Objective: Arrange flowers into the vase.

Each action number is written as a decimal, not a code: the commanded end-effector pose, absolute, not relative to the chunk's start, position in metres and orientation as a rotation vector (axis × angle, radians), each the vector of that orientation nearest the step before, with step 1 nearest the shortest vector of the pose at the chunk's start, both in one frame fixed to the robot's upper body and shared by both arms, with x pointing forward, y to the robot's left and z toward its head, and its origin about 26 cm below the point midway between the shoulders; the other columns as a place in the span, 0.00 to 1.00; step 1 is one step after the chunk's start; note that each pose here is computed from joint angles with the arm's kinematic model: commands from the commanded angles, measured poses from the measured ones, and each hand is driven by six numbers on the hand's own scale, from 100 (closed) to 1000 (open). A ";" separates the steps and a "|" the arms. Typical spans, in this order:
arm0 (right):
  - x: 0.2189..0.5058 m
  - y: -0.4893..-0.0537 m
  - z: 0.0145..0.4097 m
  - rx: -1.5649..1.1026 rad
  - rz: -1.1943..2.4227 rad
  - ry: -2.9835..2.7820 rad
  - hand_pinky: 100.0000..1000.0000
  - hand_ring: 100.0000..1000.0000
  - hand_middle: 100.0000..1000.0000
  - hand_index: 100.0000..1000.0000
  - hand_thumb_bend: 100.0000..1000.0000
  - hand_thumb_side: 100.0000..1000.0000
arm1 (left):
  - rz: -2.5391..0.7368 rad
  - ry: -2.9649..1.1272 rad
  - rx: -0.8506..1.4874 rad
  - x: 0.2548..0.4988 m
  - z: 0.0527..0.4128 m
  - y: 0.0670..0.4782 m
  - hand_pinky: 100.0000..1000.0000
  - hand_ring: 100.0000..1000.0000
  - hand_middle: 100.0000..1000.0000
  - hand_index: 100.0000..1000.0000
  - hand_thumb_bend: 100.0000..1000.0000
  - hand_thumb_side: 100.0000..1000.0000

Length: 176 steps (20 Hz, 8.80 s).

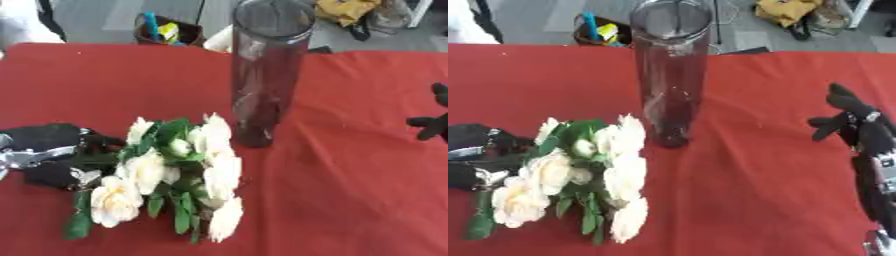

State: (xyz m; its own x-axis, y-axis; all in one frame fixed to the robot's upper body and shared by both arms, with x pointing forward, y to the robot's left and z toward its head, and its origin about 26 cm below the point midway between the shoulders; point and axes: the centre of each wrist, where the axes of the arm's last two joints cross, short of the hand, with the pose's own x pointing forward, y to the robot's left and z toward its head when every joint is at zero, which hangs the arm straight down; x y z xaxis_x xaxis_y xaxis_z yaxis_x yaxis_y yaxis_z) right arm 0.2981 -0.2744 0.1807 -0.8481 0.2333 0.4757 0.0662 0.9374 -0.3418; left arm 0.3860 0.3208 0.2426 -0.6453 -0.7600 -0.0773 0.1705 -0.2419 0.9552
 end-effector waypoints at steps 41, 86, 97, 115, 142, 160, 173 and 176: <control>0.295 -0.272 0.186 -0.178 0.454 -2.584 0.70 1.00 0.39 0.82 0.00 1.00 | -2.108 -1.357 1.230 0.370 0.262 0.331 0.68 0.82 0.87 1.00 0.45 0.76; 0.295 -0.272 0.184 -0.174 0.439 -2.580 0.70 1.00 0.39 0.82 0.00 1.00 | -2.059 -1.465 1.226 0.389 0.233 0.327 0.32 0.39 0.50 0.69 0.23 0.57; 0.295 -0.272 0.183 -0.180 0.431 -2.570 0.70 1.00 0.39 0.82 0.00 1.00 | -2.051 -1.440 1.173 0.388 0.235 0.328 0.29 0.33 0.45 0.58 0.02 0.35; 0.294 -0.272 0.181 -0.178 0.431 -2.557 0.71 1.00 0.38 0.82 0.00 1.00 | -2.035 -1.484 0.998 0.381 0.249 0.327 0.16 0.21 0.35 0.49 0.00 0.42; 0.294 -0.272 0.180 -0.175 0.428 -2.555 0.71 1.00 0.38 0.82 0.00 1.00 | -1.960 -1.675 1.068 0.376 0.256 0.322 0.00 0.00 0.00 0.09 0.00 0.51; 0.294 -0.273 0.180 -0.175 0.419 -2.554 0.71 1.00 0.38 0.82 0.00 1.00 | -1.912 -1.899 1.091 0.364 0.261 0.323 0.00 0.00 0.00 0.00 0.00 0.38; 0.294 -0.274 0.180 -0.180 0.403 -2.558 0.70 1.00 0.38 0.82 0.00 1.00 | -1.754 -2.125 0.951 0.338 0.267 0.313 0.00 0.00 0.00 0.00 0.00 0.49; 0.294 -0.274 0.180 -0.175 0.397 -2.561 0.70 1.00 0.38 0.82 0.00 1.00 | -1.658 -2.178 0.901 0.334 0.275 0.310 0.00 0.00 0.00 0.00 0.00 0.49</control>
State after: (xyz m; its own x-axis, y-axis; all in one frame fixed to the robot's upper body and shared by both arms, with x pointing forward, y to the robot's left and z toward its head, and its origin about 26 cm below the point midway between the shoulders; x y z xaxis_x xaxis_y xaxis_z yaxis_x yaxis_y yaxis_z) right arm 0.2963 -0.2720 0.1736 -0.8341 0.2037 0.5127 0.0353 0.9471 -0.3189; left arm 0.3401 0.3055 0.2558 -0.7841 -0.6046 -0.1402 -0.2820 0.1458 0.9483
